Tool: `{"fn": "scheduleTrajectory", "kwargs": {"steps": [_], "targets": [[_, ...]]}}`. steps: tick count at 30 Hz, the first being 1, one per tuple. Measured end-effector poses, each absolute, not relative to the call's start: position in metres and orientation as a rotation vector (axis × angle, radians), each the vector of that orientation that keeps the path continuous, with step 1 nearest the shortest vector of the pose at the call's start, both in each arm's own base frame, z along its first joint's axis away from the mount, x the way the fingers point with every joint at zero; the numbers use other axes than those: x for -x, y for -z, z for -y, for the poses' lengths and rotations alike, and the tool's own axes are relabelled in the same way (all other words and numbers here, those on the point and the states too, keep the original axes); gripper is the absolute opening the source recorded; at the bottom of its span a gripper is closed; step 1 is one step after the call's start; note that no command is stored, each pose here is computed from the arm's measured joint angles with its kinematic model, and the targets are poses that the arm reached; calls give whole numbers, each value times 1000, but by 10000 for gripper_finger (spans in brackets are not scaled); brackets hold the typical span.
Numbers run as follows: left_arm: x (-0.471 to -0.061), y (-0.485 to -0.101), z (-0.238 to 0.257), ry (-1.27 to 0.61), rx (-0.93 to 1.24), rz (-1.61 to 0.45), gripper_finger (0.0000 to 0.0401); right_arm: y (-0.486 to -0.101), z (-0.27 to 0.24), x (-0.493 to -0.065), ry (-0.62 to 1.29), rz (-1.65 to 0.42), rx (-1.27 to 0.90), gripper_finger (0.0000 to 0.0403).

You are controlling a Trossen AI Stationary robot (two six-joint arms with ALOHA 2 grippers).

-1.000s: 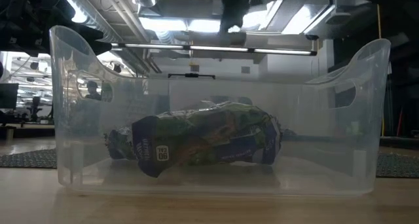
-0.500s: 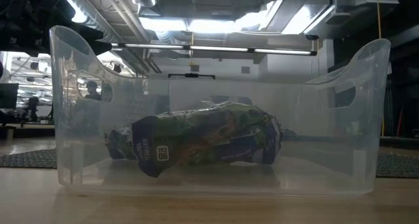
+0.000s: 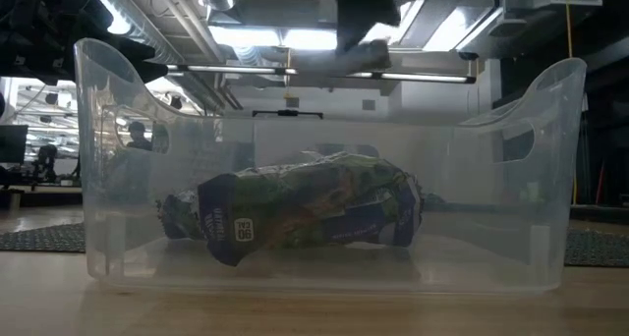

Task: Pick and place Granola Bars by type
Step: Put the orange granola bar into the white bin

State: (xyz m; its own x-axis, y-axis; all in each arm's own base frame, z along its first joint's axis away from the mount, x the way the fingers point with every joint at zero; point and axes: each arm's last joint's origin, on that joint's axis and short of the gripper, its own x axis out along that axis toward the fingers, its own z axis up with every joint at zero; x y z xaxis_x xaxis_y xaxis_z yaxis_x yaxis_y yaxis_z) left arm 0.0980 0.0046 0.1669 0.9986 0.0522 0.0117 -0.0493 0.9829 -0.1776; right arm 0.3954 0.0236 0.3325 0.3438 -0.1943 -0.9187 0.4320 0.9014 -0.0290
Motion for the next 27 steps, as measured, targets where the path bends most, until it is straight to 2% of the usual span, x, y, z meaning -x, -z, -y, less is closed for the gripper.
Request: {"fn": "scheduleTrajectory", "kwargs": {"steps": [9, 16, 23, 27], "targets": [[-98, -167, -5, -51, 178, 17, 169, -278, -27, -402, 381, -1219, -350, 6], [-98, -167, -5, -51, 178, 16, 169, -273, -15, -409, 367, -1174, -392, 6], [-98, -167, -5, -51, 178, 17, 169, -271, -4, -410, 429, -1148, -347, 6], [-98, -167, -5, -51, 178, 17, 169, -254, -4, -409, 434, -1169, -375, 6]]}}
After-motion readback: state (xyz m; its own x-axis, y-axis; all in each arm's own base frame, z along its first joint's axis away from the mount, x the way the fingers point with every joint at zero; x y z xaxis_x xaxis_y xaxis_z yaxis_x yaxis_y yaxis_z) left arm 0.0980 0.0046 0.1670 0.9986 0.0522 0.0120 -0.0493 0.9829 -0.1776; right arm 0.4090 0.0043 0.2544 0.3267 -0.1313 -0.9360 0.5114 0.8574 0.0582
